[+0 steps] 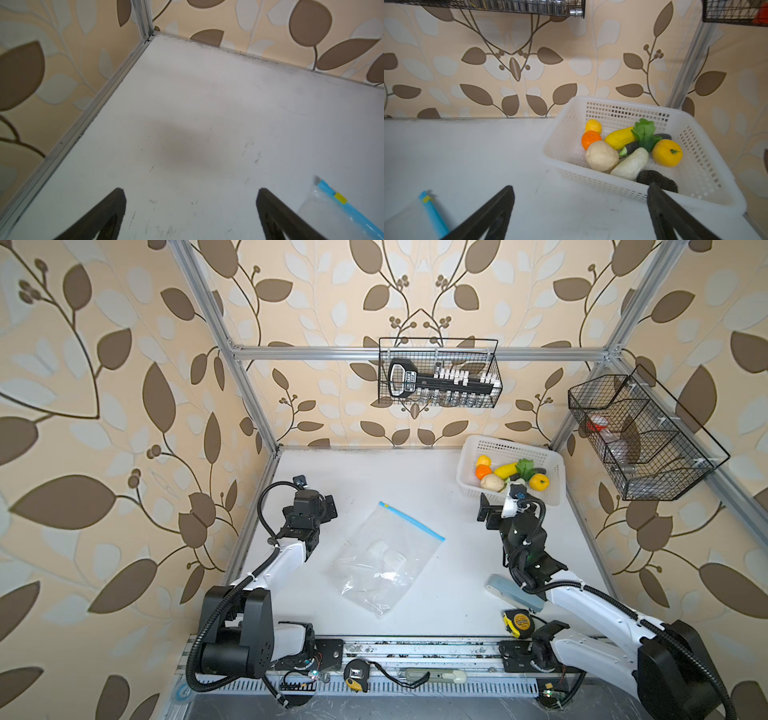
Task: Place the food in the zip-top bag and seal the zipper
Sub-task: 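Move both grippers toward the clear zip-top bag on the table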
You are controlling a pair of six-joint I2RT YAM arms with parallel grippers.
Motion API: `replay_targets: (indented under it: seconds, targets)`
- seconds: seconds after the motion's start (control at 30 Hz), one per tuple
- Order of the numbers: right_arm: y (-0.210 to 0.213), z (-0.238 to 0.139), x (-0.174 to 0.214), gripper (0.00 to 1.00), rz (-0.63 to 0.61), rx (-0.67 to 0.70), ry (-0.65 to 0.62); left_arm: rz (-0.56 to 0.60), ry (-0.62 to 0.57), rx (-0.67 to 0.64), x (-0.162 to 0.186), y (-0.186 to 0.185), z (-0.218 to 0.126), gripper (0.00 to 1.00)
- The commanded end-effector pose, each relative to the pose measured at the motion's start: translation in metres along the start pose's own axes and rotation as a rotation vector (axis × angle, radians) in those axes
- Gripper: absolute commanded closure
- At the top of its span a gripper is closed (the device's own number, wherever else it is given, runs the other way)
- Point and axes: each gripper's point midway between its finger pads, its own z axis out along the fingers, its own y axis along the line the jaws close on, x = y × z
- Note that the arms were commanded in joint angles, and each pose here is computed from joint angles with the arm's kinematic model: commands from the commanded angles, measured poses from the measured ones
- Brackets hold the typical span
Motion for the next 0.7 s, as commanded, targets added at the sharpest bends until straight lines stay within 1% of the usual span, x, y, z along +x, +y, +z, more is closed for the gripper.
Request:
replay_targets:
  seconds: [0.0,0.13,0.2,0.27,0.43,0.67]
  targets:
    - [0.033,-0.012,0.055,0.00,-0.005,-0.109,0.227,-0.037,0.111,-0.067,0.011,-0.007,-0.017,0.01]
    - [0.085,-0.029,0.087,0.01,-0.022,-0.306,0.365,-0.077,0.219,-0.034,0.028,-0.026,-0.037,0.01]
    - [0.103,-0.035,0.101,0.01,-0.046,-0.367,0.423,-0.115,0.272,-0.020,0.040,-0.028,-0.048,0.01]
    - [0.116,-0.038,0.108,0.02,-0.040,-0.426,0.458,-0.161,0.325,0.002,0.055,-0.030,-0.059,0.01]
    - [0.134,-0.035,0.114,0.03,-0.016,-0.478,0.495,-0.228,0.452,0.001,0.083,-0.024,-0.084,0.01]
    - [0.156,-0.024,0.120,0.02,-0.016,-0.530,0.542,-0.291,0.565,-0.031,0.108,-0.009,-0.115,0.01]
